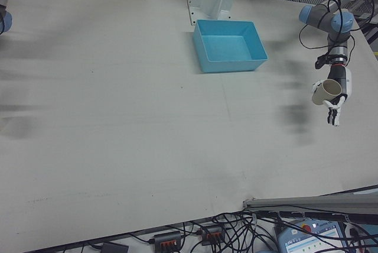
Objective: Pour water
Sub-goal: 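Reach the right hand to the other white paper cup and grasp it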
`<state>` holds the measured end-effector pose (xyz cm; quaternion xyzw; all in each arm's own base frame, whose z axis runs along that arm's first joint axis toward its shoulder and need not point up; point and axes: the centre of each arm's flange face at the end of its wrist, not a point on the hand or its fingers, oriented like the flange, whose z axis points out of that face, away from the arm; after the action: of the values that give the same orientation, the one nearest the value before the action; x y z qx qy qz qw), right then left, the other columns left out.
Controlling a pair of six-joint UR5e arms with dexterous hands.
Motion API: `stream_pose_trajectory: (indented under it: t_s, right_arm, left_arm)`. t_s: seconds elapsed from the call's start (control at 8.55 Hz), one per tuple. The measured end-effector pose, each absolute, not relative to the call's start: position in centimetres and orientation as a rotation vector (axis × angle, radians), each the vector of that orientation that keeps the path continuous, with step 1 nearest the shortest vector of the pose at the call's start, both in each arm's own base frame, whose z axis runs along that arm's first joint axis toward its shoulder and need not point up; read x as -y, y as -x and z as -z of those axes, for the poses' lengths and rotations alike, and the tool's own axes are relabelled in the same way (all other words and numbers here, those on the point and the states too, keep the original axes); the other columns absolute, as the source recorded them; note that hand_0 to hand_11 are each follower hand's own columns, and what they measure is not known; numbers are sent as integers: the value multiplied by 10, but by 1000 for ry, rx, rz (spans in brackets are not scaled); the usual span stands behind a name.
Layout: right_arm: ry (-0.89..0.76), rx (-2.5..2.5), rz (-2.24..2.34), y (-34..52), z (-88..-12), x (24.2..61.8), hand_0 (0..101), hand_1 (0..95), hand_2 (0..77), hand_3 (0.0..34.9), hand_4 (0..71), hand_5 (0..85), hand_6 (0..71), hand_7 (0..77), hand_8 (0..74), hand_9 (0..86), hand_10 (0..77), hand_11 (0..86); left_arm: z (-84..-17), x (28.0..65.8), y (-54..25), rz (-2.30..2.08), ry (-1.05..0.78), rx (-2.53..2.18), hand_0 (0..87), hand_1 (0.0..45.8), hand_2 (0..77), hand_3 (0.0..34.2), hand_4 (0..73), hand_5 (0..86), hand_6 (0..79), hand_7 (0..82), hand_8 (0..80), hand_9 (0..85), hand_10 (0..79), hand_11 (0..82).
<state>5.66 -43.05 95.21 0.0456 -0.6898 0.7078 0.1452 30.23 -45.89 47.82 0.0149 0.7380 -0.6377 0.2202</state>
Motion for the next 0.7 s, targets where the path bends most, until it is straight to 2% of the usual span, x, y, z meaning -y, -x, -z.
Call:
stream_pose_trajectory:
  t_s: [0.47, 0.7]
  right_arm:
    - [-139, 1951, -1984, -38, -952, 435, 527, 136, 5, 0, 153, 213, 65, 125, 44, 49, 5, 22]
    - [-132, 1935, -1956, -27, -952, 436, 527, 136, 5, 0, 153, 207, 65, 125, 44, 49, 5, 22]
  left_arm:
    - [-476, 459, -303, 1761, -38, -2048, 653, 213, 387, 1, 295, 578, 76, 87, 33, 16, 22, 82]
    - [-476, 460, -303, 1760, -35, -2054, 653, 213, 387, 1, 295, 578, 76, 87, 33, 16, 44, 82]
